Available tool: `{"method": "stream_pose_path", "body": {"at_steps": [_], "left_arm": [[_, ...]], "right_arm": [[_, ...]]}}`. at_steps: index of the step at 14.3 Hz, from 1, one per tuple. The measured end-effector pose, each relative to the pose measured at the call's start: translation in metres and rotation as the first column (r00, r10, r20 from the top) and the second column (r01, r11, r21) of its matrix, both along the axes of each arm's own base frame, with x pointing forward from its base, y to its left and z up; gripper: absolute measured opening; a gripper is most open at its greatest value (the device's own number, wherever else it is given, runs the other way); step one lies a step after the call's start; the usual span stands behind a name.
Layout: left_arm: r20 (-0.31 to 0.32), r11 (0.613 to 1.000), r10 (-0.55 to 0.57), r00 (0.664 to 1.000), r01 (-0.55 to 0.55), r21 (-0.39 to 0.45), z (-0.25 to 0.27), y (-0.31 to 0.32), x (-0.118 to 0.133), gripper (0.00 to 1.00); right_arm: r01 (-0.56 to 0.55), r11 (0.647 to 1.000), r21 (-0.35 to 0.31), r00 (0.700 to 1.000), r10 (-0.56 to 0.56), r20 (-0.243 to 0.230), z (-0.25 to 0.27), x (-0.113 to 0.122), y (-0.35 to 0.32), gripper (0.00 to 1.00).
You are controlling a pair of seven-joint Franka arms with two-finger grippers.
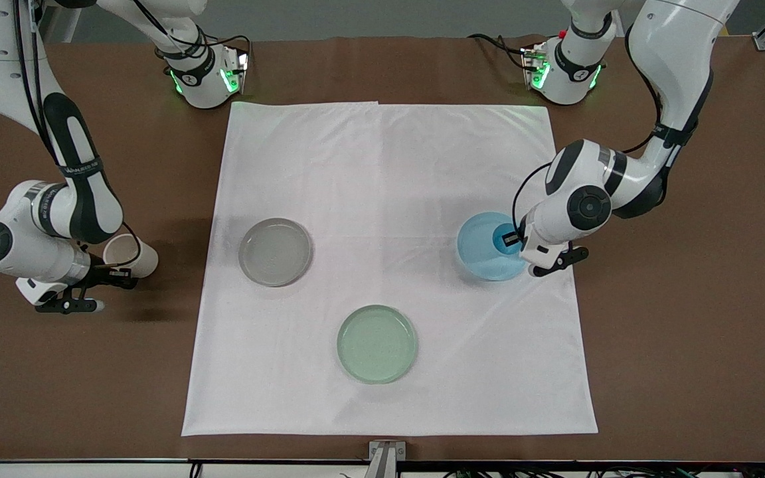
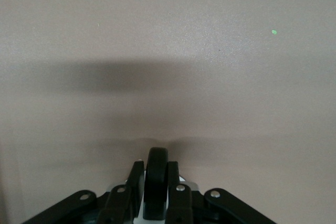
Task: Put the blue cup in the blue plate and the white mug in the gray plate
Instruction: 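Lower the cup onto the blue plate while the right gripper carries the mug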
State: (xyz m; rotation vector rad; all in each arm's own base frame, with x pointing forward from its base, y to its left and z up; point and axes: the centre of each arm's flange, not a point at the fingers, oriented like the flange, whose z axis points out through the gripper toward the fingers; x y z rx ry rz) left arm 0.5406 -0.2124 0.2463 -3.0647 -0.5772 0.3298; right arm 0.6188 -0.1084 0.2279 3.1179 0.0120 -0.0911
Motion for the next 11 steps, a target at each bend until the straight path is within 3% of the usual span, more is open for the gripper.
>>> {"method": "stream_pose_path", "body": {"at_steps": [3, 7, 9, 11], "left_arm": [[0.026, 1.000, 0.004, 1.000, -0.003, -0.016, -0.003, -0.002, 0.003, 0.04], [0.029, 1.000, 0.006, 1.000, -0.005, -0.025, -0.011, -0.003, 0.003, 0.04], [0.030, 1.000, 0.007, 1.000, -0.006, -0.026, -0.012, -0.003, 0.004, 0.18], [0.035, 1.000, 0.008, 0.999, -0.007, -0.028, -0.011, -0.003, 0.005, 0.40]], "right_arm": [[-0.002, 1.000, 0.003, 1.000, 0.002, -0.011, 0.002, 0.001, 0.001, 0.19], [-0.042, 0.999, 0.023, 0.996, 0.044, -0.072, 0.048, 0.018, 0.028, 0.19], [-0.078, 0.996, 0.030, 0.995, 0.080, -0.067, 0.080, 0.023, 0.067, 0.19], [-0.060, 0.998, 0.023, 0.995, 0.061, -0.073, 0.094, 0.021, 0.122, 0.19]]}}
